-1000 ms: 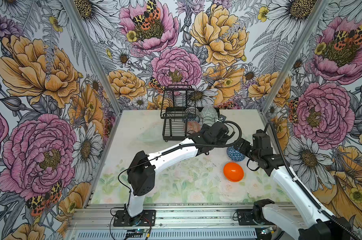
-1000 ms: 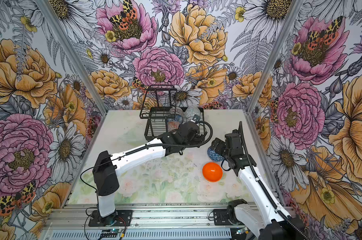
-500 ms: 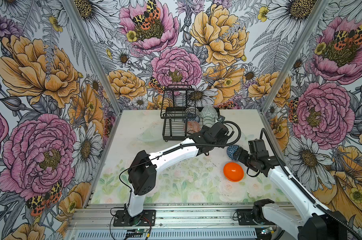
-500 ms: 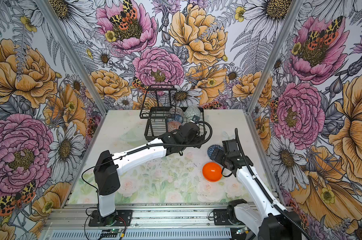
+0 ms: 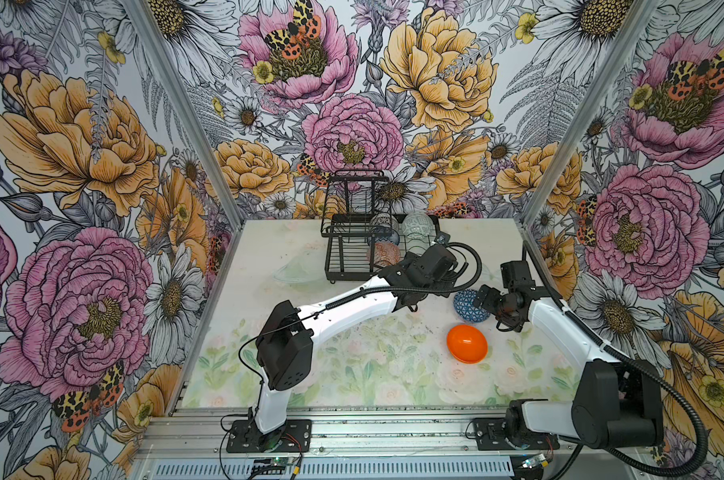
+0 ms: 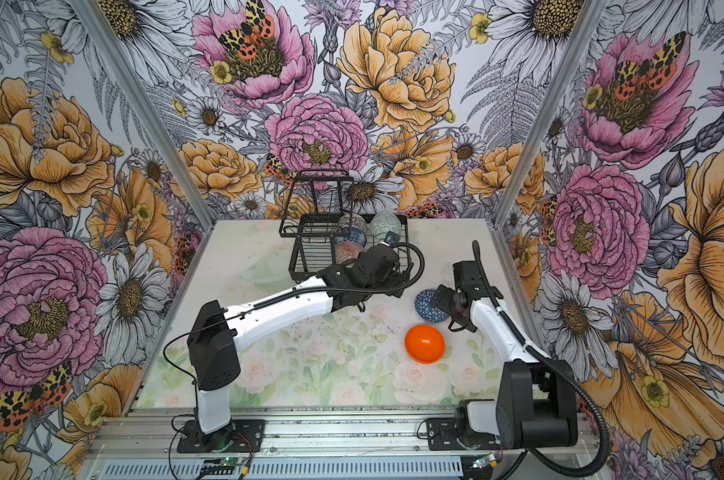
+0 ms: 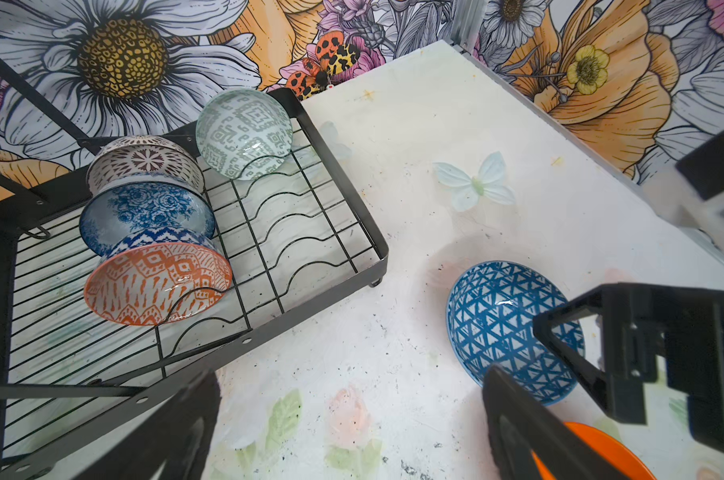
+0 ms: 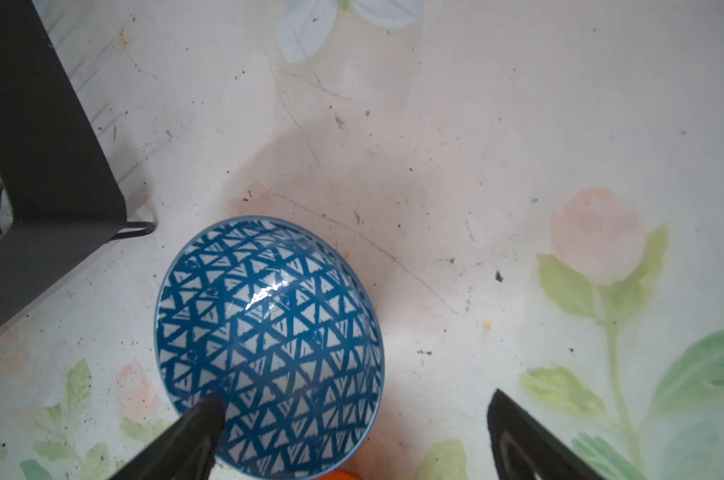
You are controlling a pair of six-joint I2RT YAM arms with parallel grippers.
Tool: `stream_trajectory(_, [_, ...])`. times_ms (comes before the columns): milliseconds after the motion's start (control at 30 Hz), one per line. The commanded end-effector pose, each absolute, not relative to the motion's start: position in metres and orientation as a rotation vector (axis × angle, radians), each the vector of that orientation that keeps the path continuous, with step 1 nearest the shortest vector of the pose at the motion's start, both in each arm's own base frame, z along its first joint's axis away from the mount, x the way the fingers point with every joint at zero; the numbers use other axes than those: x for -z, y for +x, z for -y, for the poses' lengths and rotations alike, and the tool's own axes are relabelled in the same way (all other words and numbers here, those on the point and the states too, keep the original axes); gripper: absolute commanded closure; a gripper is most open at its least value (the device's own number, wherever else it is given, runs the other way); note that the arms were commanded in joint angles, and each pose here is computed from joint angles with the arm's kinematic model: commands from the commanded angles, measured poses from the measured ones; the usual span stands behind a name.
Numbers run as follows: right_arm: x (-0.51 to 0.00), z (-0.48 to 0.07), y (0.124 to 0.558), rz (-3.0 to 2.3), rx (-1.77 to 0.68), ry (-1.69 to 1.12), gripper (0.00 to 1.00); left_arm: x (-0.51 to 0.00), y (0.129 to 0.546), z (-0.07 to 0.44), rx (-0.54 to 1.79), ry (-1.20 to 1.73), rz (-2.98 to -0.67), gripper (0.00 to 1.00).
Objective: Load the bowls into the dish rack
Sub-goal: 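Move the right gripper over the blue triangle-patterned bowl while left withdraws, then grasp the blue triangle-patterned bowl's rim with the right gripper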
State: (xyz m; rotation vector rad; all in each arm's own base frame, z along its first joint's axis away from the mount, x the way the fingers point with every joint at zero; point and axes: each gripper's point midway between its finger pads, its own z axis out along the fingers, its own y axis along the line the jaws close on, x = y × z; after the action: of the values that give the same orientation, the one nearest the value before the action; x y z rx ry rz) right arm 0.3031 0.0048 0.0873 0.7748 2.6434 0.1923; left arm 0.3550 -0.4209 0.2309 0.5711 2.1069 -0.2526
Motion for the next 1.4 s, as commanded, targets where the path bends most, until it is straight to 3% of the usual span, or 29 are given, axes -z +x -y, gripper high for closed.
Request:
stream_trajectory(0, [-0.088, -0.003, 0.313, -2.657, -0.19, 0.729, 0.01, -0.241, 0.358, 0.413, 0.279, 0.563, -2.106, 0.01])
stream_trajectory(300, [-0.067, 0.007, 0.312, -2.724, -0.125, 0.732, 0.13, -0.237, 0.365, 0.406, 0.279, 0.543, -2.123, 0.01])
stream_trajectory(400, [-0.064, 0.011, 0.313, -2.736, -0.113, 0.73, 0.21, -0.235, 0.365, 0.408, 0.283, 0.55, -2.128, 0.01])
stream_trajectory(600, [-0.058, 0.015, 0.321, -2.758, -0.141, 0.74, 0.47, -0.23, 0.365, 0.412, 0.303, 0.551, -2.141, 0.01])
stream_trajectory(733, [-0.055, 0.013, 0.328, -2.771, -0.16, 0.721, 0.56, -0.228, 0.366, 0.413, 0.327, 0.548, -2.155, 0.01])
stream_trajectory(1367, [-0.067, 0.001, 0.35, -2.735, -0.276, 0.712, 0.79, -0.23, 0.373, 0.419, 0.421, 0.553, -2.191, 0.01])
